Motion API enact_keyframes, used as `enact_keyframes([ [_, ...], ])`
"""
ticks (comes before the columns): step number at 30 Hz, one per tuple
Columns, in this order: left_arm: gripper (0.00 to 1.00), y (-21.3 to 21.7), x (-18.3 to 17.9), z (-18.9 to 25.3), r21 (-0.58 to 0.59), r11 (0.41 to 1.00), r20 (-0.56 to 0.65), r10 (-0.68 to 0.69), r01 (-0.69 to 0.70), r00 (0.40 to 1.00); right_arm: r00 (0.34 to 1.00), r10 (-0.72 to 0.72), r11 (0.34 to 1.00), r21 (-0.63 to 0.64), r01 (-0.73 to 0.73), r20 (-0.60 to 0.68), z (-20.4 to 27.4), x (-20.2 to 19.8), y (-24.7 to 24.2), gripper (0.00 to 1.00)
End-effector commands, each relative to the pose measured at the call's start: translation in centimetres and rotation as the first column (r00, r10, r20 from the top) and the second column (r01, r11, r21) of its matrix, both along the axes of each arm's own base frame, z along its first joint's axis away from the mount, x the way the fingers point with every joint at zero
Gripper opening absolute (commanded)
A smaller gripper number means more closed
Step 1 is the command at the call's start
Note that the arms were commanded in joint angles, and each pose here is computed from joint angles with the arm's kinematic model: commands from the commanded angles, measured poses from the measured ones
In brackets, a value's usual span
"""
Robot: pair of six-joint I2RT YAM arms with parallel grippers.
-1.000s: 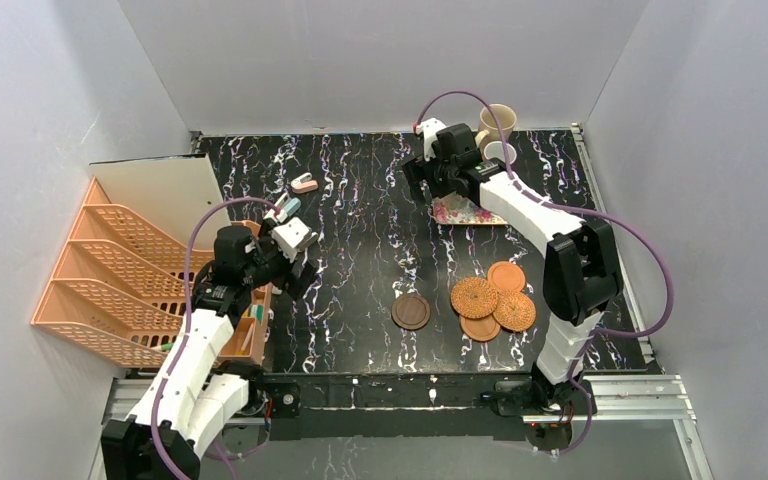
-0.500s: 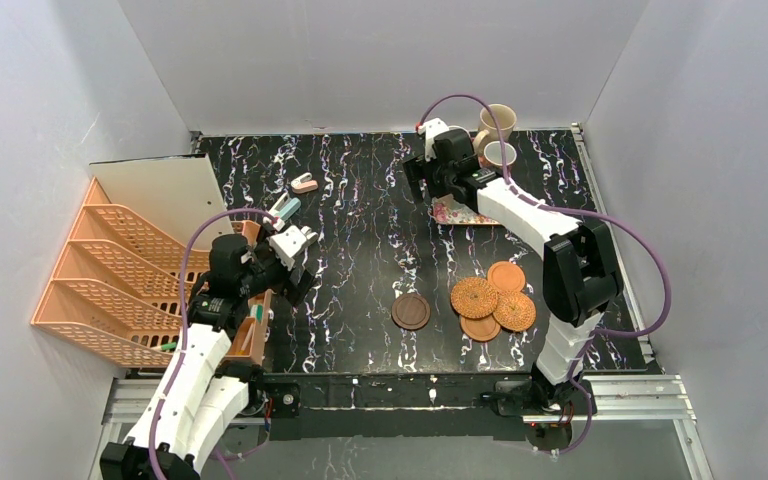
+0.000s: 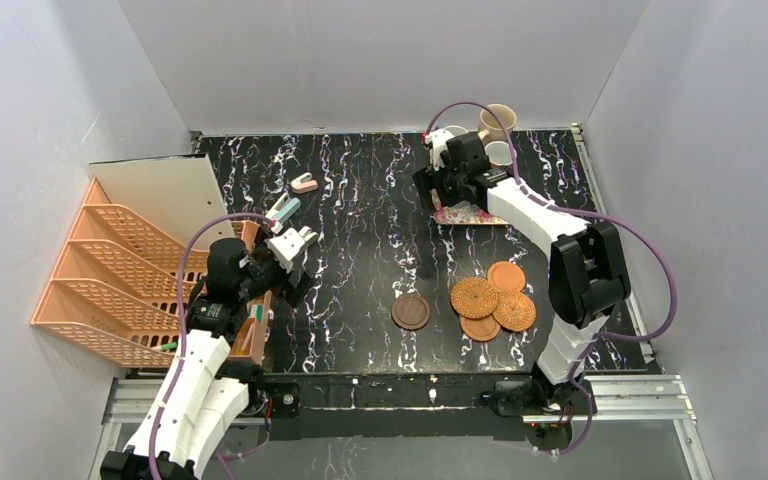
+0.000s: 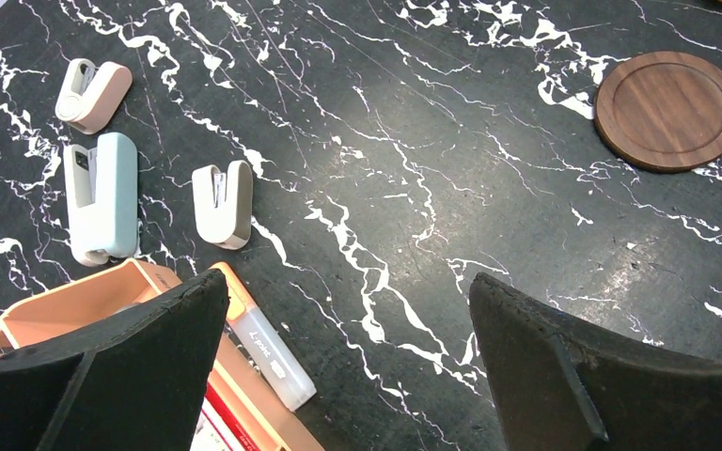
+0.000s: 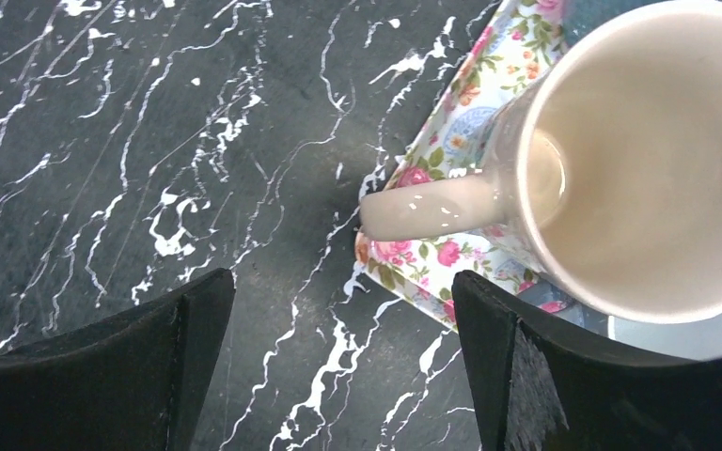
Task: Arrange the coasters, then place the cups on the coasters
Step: Move the tray to the corner of the board.
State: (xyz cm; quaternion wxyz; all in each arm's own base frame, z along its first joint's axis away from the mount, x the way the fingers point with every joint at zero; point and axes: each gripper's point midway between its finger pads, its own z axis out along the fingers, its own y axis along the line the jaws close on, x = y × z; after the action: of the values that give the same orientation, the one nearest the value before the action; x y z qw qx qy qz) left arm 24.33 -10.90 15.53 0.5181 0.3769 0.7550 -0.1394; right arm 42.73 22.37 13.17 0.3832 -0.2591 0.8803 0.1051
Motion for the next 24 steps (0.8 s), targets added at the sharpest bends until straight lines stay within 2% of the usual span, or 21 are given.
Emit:
enact_keyframes([
  [1,0.98,0.0,-0.2,-0.2,-0.005,1.000,0.002,-0.004,0.004,1.000,0.992,0.110,0.993,0.038,-0.112,0.060,3.5,-1.2,1.1,0.94],
  [5,0.98,0.0,-0.1,-0.5,-0.003,1.000,-0.008,-0.003,0.003,1.000,0.979,0.173,0.982,0.057,-0.179,0.105,4.0,-1.9,1.7,0.93],
  [11,0.98,-0.2,-0.3,-0.7,-0.004,1.000,-0.013,-0.019,0.019,1.000,0.956,0.221,0.971,0.052,-0.235,0.191,2.1,-2.1,1.9,0.93],
  [15,0.98,-0.2,-0.4,-0.6,-0.003,1.000,-0.012,-0.021,0.021,1.000,0.953,0.238,0.963,0.081,-0.256,0.189,0.7,-2.3,2.5,0.91],
  [24,0.98,-0.4,-0.5,-0.5,-0.009,0.999,-0.011,-0.034,0.034,0.999,0.984,0.092,0.994,0.041,-0.099,0.152,-2.7,0.1,-0.3,0.84],
])
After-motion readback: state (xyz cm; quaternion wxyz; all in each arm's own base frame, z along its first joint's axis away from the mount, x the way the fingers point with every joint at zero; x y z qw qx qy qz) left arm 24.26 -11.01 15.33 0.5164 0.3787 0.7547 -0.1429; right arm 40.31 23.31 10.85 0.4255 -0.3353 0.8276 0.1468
